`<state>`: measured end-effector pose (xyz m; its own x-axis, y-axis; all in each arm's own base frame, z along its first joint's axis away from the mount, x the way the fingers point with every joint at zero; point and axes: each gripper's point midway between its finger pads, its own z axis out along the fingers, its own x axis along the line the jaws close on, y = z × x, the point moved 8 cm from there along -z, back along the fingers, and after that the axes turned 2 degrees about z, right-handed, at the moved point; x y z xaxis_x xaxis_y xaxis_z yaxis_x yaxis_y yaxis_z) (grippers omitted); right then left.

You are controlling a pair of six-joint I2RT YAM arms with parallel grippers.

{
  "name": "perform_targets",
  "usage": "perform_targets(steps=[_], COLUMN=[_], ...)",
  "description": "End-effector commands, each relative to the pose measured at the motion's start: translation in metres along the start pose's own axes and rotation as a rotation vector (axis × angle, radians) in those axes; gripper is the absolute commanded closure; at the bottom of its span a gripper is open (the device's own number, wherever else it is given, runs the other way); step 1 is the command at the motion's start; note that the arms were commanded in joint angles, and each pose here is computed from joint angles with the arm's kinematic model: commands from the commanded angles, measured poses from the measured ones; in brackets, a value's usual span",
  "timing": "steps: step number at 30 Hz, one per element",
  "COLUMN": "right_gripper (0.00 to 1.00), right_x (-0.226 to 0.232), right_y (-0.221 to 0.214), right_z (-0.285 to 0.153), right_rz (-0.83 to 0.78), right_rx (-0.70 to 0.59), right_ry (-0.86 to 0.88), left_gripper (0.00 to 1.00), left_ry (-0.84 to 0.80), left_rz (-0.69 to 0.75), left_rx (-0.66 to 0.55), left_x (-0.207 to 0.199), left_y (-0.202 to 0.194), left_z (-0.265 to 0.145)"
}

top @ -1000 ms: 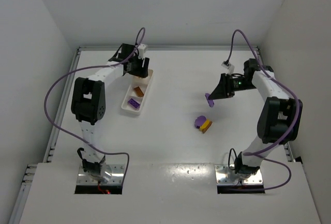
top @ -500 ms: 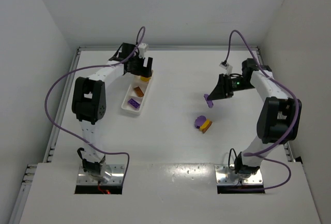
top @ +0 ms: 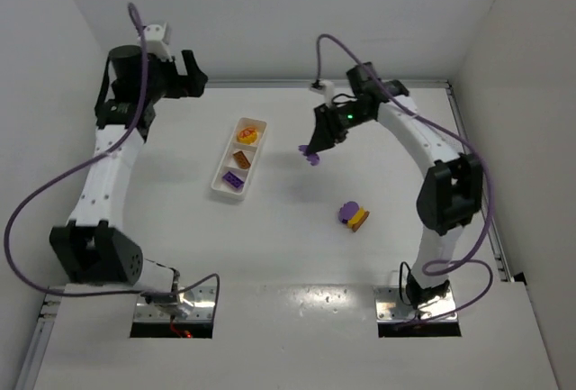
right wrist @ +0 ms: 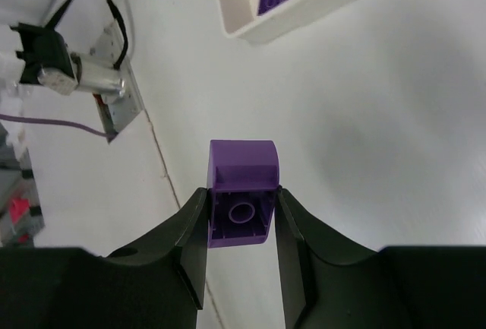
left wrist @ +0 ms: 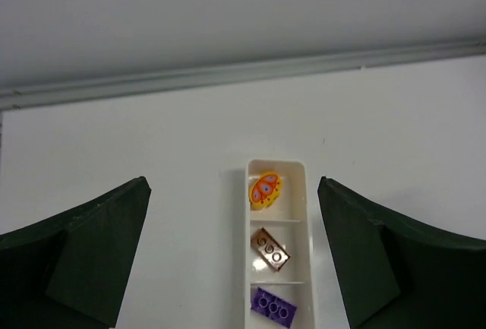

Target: Sort the legos into containers by color

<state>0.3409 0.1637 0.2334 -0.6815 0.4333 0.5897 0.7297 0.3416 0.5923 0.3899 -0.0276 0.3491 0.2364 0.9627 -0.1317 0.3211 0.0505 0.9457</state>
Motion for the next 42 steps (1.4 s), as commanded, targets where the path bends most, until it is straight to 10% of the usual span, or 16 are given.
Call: perform_targets(steps=[1,15,42], right_gripper=[1.0,1.0,0.91], right_x=[0.026,0.035,0.049], right_y=[0.026,0.053,0.048], right_z=[0.061,0.219,0.269], right_rz=[-0.104,-0.213,-0.292], right_rx=[0.07,0.036,0.01], right_ry=[0.027,-0.064,-0.117], left_gripper=[0.0,0.0,0.0], left_ry=[0.019,-0.024,-0.085], left_rz=[-0.03,-0.195,-0.244], left_rx=[-0.05,0.007,0.032], left_x=[-0.003,0.035,0.046], left_y=[0.009,-0.047,-0.07], left_z=[-0.044,-0.123,-0.118])
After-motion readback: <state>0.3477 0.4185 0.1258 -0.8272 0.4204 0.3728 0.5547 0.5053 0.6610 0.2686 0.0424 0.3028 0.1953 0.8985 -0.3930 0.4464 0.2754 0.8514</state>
